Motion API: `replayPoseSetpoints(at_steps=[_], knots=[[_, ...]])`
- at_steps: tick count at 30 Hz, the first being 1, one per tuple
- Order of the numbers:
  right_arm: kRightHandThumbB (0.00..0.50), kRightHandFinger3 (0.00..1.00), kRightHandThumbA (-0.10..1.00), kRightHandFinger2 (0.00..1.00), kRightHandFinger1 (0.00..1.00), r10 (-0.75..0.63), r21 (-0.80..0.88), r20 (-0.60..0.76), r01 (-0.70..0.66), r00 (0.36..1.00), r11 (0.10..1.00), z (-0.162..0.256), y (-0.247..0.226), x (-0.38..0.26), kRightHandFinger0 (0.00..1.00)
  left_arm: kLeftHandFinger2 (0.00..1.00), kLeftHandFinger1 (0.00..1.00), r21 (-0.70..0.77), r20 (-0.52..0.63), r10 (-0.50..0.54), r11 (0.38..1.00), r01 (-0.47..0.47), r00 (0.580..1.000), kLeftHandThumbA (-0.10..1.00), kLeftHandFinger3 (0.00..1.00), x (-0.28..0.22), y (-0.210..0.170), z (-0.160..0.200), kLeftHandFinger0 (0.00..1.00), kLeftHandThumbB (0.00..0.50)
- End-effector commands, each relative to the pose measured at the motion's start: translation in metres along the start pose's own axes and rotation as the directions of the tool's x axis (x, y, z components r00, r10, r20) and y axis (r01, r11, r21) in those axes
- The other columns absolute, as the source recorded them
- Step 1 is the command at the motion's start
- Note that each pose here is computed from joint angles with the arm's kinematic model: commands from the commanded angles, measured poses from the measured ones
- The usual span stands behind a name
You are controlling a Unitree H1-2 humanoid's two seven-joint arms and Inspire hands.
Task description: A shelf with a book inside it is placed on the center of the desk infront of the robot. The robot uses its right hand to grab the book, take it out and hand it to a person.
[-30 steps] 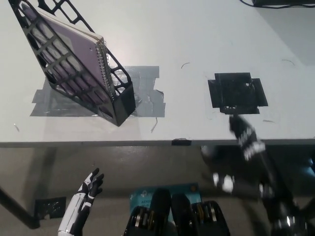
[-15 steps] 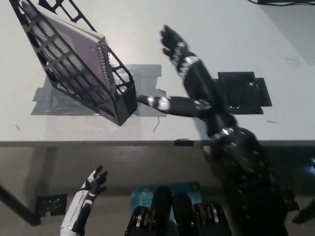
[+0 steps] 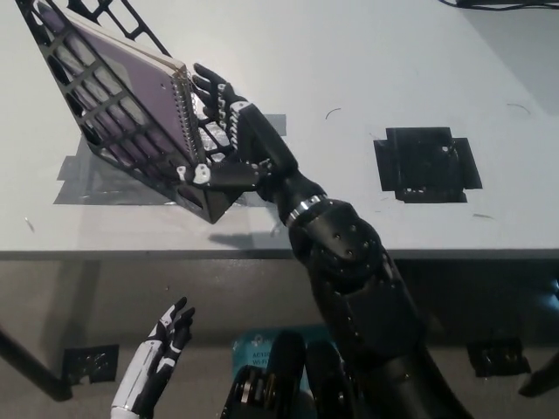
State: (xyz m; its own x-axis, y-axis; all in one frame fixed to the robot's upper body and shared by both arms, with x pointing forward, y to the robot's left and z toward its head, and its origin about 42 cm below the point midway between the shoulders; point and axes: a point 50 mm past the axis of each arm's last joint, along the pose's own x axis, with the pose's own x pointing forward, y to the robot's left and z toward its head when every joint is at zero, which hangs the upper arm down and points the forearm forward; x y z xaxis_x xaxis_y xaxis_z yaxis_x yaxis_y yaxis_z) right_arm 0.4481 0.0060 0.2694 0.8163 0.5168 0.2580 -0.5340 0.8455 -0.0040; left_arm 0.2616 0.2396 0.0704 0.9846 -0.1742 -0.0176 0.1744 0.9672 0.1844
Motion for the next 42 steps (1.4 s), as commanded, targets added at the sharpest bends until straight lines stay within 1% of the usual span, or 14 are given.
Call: replayPoseSetpoints(at_steps=[1, 2, 4, 10, 12, 18, 22, 25, 30, 31, 32, 35, 39, 42], knots=[[0.384, 1.00, 1.00, 1.00, 1.00, 0.042, -0.022, 0.128, -0.039, 0.991, 0.999, 0.033, 0.020, 0.023, 1.00, 1.00, 1.00, -0.007, 0.027, -0.029, 1.000, 0.029, 0.999, 0.91, 1.00, 0.001, 0.001, 0.008, 0.93, 0.246], [0.390, 1.00, 1.00, 1.00, 1.00, 0.044, -0.022, 0.128, -0.041, 0.991, 0.999, 0.033, 0.021, 0.024, 1.00, 1.00, 1.00, -0.007, 0.026, -0.030, 1.000, 0.030, 0.999, 0.91, 1.00, 0.001, 0.001, 0.008, 0.93, 0.252], [0.409, 1.00, 1.00, 1.00, 1.00, 0.049, -0.025, 0.128, -0.046, 0.991, 0.999, 0.035, 0.022, 0.026, 1.00, 1.00, 1.00, -0.005, 0.027, -0.030, 1.000, 0.030, 0.999, 0.91, 1.00, 0.001, 0.001, 0.009, 1.00, 0.262], [0.399, 1.00, 1.00, 1.00, 1.00, 0.065, -0.065, 0.144, -0.056, 0.987, 0.996, 0.042, 0.022, 0.034, 1.00, 1.00, 1.00, -0.009, 0.028, -0.040, 0.999, 0.041, 0.999, 0.91, 1.00, 0.004, 0.000, 0.011, 0.99, 0.273], [0.413, 1.00, 1.00, 1.00, 1.00, 0.065, -0.062, 0.147, -0.057, 0.987, 0.996, 0.045, 0.023, 0.036, 1.00, 1.00, 1.00, -0.008, 0.026, -0.042, 0.999, 0.042, 0.999, 0.91, 1.00, 0.004, 0.001, 0.012, 1.00, 0.268], [0.360, 1.00, 1.00, 1.00, 1.00, 0.077, -0.064, 0.139, -0.069, 0.987, 0.996, 0.050, 0.027, 0.046, 1.00, 1.00, 1.00, -0.002, 0.035, -0.046, 0.999, 0.047, 0.998, 0.91, 1.00, 0.006, 0.001, 0.014, 1.00, 0.253], [0.383, 1.00, 1.00, 1.00, 1.00, 0.076, -0.058, 0.108, -0.070, 0.991, 0.996, 0.047, 0.029, 0.054, 1.00, 1.00, 1.00, 0.022, 0.029, -0.055, 0.998, 0.054, 0.998, 0.94, 1.00, 0.007, 0.001, 0.016, 0.99, 0.252], [0.410, 1.00, 1.00, 1.00, 1.00, 0.071, -0.055, 0.081, -0.066, 0.994, 0.996, 0.045, 0.029, 0.059, 1.00, 1.00, 1.00, 0.035, 0.050, -0.056, 0.998, 0.055, 0.997, 0.95, 1.00, 0.009, 0.002, 0.017, 1.00, 0.225], [0.391, 1.00, 1.00, 1.00, 1.00, 0.066, -0.045, 0.053, -0.063, 0.996, 0.997, 0.041, 0.030, 0.069, 1.00, 1.00, 1.00, 0.050, 0.066, -0.055, 0.997, 0.052, 0.996, 0.97, 1.00, 0.011, 0.003, 0.018, 1.00, 0.251], [0.391, 1.00, 1.00, 1.00, 1.00, 0.065, -0.037, 0.051, -0.063, 0.997, 0.997, 0.041, 0.030, 0.070, 1.00, 1.00, 1.00, 0.050, 0.065, -0.054, 0.997, 0.051, 0.996, 0.97, 1.00, 0.011, 0.003, 0.018, 1.00, 0.255], [0.410, 1.00, 1.00, 1.00, 1.00, 0.060, -0.030, 0.044, -0.059, 0.997, 0.998, 0.039, 0.030, 0.072, 1.00, 1.00, 1.00, 0.044, 0.064, -0.053, 0.998, 0.050, 0.997, 0.97, 1.00, 0.011, 0.003, 0.018, 1.00, 0.258], [0.389, 1.00, 1.00, 1.00, 1.00, 0.051, -0.004, 0.035, -0.051, 0.998, 0.999, 0.038, 0.031, 0.074, 1.00, 1.00, 1.00, 0.029, 0.064, -0.052, 0.998, 0.051, 0.997, 0.94, 1.00, 0.012, 0.002, 0.019, 1.00, 0.260], [0.390, 1.00, 1.00, 1.00, 1.00, 0.045, -0.023, 0.029, -0.044, 0.999, 0.999, 0.039, 0.034, 0.078, 1.00, 1.00, 1.00, 0.042, 0.072, -0.052, 0.998, 0.049, 0.996, 0.95, 1.00, 0.014, 0.003, 0.020, 1.00, 0.250], [0.379, 1.00, 1.00, 1.00, 1.00, 0.047, -0.017, 0.026, -0.047, 0.999, 0.999, 0.038, 0.034, 0.079, 1.00, 1.00, 1.00, 0.034, 0.072, -0.052, 0.998, 0.050, 0.996, 0.94, 1.00, 0.015, 0.003, 0.022, 1.00, 0.263]])
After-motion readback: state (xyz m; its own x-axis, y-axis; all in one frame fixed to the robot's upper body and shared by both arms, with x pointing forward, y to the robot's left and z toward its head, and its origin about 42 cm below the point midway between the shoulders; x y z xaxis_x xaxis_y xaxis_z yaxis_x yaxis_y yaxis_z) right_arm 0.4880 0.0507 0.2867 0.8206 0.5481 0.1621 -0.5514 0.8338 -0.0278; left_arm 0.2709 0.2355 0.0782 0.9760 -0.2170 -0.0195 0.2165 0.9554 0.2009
